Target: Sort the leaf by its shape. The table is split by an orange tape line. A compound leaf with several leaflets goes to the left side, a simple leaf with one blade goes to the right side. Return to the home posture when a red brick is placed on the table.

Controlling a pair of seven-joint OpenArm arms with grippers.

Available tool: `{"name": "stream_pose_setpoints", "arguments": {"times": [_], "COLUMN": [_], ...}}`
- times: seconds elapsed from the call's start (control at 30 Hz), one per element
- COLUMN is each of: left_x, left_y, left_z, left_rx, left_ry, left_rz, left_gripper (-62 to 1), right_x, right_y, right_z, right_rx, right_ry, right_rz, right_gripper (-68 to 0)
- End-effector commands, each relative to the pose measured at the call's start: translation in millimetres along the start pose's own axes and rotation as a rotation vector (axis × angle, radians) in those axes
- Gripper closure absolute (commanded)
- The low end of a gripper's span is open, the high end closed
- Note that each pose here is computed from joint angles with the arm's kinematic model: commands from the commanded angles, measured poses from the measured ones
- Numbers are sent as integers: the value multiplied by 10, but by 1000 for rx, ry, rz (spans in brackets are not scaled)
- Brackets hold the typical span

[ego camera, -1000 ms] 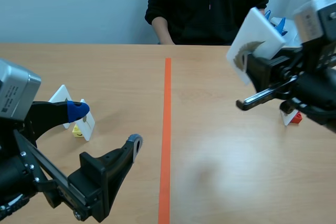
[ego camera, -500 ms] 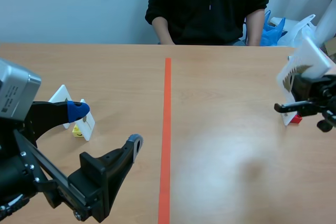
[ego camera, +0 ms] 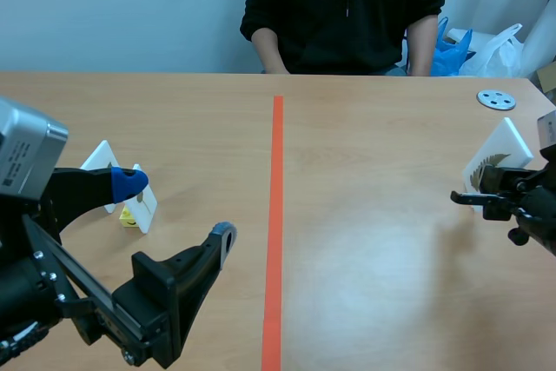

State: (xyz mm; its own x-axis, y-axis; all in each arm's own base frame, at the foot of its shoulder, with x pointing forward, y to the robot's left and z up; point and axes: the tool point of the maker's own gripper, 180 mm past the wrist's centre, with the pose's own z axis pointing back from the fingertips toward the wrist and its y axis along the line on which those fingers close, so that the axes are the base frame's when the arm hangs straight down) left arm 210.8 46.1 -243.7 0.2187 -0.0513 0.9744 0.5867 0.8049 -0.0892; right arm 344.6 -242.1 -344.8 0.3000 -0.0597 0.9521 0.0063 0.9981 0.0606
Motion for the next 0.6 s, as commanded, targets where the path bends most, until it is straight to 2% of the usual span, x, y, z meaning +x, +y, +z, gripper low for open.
{"name": "stream_pose_setpoints", "arguments": {"times": [0.0, 0.27, 0.5, 0.57], "left_x": [67, 67, 67, 67], "left_y": [3, 2, 2, 2], "left_z": [-4, -4, -4, -4], "left_rx": [0, 0, 0, 0], "left_ry": [-29, -29, -29, -29], "left_rz": [6, 6, 6, 6], "left_gripper": [-623, -623, -623, -623], "right_x": [148, -118, -139, -142], "right_y": [31, -28, -73, -73], "right_z": [-48, -73, -68, -67], "right_rx": [8, -31, -56, -56], "right_ry": [-51, 3, 6, 7], "right_rz": [0, -23, -5, -5], "right_gripper": [-33, -33, -38, -67]}}
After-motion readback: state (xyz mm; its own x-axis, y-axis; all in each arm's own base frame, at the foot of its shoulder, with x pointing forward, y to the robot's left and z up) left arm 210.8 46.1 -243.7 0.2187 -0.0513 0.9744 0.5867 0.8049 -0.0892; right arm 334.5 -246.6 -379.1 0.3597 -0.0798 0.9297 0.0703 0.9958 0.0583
